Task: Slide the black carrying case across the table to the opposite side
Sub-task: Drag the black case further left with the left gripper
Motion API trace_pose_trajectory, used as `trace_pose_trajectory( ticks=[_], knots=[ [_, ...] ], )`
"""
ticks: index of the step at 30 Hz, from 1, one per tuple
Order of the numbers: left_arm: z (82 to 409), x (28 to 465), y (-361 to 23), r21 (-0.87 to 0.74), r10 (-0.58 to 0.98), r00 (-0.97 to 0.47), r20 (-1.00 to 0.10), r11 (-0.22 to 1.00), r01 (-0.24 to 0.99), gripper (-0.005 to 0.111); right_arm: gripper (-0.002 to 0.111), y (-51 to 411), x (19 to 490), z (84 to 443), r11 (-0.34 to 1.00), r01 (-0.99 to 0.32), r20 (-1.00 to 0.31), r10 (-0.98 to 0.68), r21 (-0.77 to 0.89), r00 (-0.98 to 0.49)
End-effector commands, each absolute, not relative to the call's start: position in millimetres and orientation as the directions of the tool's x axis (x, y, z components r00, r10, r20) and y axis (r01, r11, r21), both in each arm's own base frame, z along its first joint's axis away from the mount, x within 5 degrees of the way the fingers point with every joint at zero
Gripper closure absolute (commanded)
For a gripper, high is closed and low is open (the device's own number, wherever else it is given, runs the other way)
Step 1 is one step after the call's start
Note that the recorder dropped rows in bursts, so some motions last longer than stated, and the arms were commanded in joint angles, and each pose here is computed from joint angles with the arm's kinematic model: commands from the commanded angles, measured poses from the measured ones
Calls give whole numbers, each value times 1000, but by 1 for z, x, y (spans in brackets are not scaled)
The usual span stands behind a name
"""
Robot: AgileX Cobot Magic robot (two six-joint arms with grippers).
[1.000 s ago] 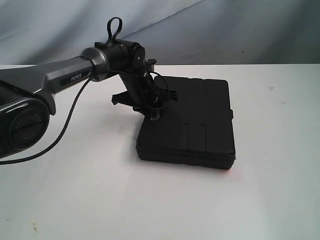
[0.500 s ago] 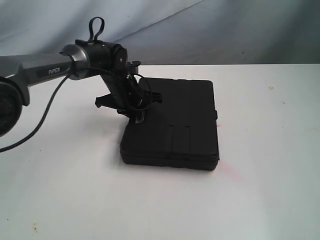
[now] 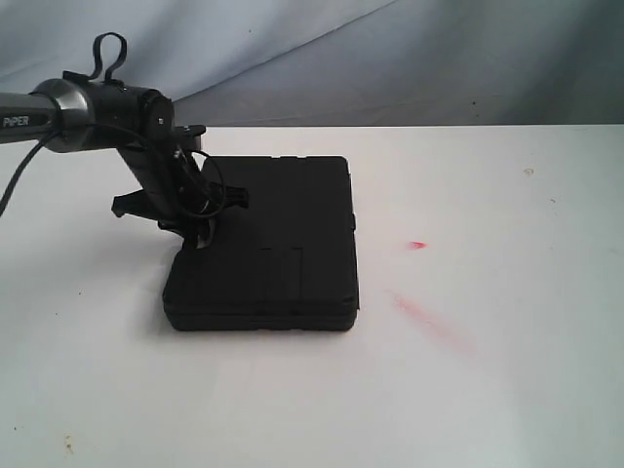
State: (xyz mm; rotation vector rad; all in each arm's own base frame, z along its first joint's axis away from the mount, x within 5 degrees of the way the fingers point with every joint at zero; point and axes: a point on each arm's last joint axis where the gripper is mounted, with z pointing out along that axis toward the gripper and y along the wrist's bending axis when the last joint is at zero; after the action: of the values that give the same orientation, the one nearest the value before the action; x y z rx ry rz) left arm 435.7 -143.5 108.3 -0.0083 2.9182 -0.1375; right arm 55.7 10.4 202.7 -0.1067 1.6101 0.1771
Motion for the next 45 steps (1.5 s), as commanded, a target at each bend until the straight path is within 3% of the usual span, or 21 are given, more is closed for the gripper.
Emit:
trace_pose_trajectory(
  ticks=[1, 23, 31, 45],
  knots=[
    [114, 434, -123, -50, 35, -971, -236, 998, 48, 107, 108, 10, 56, 203, 984, -173, -998, 42, 47, -36],
    [104, 423, -54, 40, 38, -980, -197, 999, 31, 107, 108, 10, 56, 203, 984, -173, -998, 42, 47, -36],
    [115, 418, -32, 51, 19, -972, -236, 999, 7, 107, 108, 10, 56, 203, 984, -173, -998, 42, 47, -36],
    [115, 418, -31, 49, 17, -969, -247, 999, 5, 107, 108, 10, 56, 203, 984, -173, -998, 42, 47, -36]
  ],
)
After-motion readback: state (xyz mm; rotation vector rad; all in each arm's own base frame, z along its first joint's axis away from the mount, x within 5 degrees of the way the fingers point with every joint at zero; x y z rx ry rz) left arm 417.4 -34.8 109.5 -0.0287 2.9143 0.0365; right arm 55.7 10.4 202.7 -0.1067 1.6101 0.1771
